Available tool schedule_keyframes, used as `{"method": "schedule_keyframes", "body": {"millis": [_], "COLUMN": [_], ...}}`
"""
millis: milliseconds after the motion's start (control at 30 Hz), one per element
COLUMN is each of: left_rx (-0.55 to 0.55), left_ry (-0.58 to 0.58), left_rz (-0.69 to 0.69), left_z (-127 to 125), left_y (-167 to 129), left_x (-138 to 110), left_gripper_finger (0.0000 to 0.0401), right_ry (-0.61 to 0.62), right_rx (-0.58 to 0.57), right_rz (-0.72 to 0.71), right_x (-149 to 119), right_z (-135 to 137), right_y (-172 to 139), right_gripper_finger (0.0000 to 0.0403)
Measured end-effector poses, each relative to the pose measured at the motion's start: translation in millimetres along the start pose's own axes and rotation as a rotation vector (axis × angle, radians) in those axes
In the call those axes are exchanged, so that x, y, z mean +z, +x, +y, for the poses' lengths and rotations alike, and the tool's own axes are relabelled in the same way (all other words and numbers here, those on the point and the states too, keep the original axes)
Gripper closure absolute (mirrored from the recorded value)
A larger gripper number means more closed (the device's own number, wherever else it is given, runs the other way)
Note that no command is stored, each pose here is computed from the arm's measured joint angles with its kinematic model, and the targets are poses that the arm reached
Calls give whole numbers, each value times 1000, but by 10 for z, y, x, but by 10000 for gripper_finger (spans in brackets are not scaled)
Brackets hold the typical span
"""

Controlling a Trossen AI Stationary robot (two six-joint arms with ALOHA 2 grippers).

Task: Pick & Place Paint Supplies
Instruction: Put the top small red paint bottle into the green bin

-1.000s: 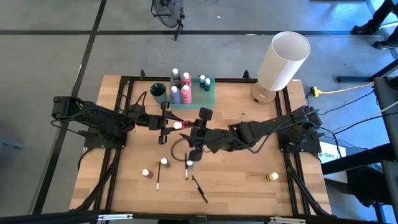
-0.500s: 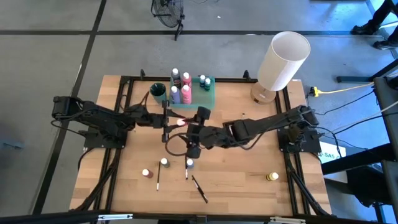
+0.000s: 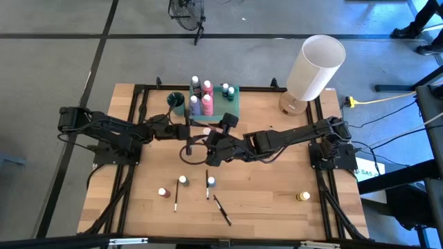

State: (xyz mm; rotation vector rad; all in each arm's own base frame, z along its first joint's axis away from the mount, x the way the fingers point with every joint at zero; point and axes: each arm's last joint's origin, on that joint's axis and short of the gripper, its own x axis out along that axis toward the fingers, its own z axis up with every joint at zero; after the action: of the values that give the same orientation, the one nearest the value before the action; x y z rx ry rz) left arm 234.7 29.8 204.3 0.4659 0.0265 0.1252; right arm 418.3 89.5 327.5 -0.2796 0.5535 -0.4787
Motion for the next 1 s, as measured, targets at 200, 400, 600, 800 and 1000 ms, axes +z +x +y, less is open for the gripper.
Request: {"method": "schedule_keyframes", "body": {"millis": [200, 400, 600, 800, 1000], "left_rx": [0, -4, -6, -4, -3], "left_ry": [0, -15, -11, -10, -8], "left_rz": [3, 1, 1, 2, 3], "left_z": [-2, -8, -17, -17, -17], "left_y": [0, 0, -1, -1, -1], "left_x": [-2, 1, 4, 4, 3], "left_gripper_finger": [258, 258, 258, 258, 258], "right_ry": [57, 48, 69, 86, 89], "right_rx": [73, 34, 76, 100, 120], "right_rz": [56, 93, 110, 123, 126], "right_x": [-52, -90, -97, -104, -106], "right_z": [-44, -130, -191, -264, -274], "right_y": [60, 122, 182, 246, 257], "right_gripper_finger": [107, 107, 107, 107, 108]}}
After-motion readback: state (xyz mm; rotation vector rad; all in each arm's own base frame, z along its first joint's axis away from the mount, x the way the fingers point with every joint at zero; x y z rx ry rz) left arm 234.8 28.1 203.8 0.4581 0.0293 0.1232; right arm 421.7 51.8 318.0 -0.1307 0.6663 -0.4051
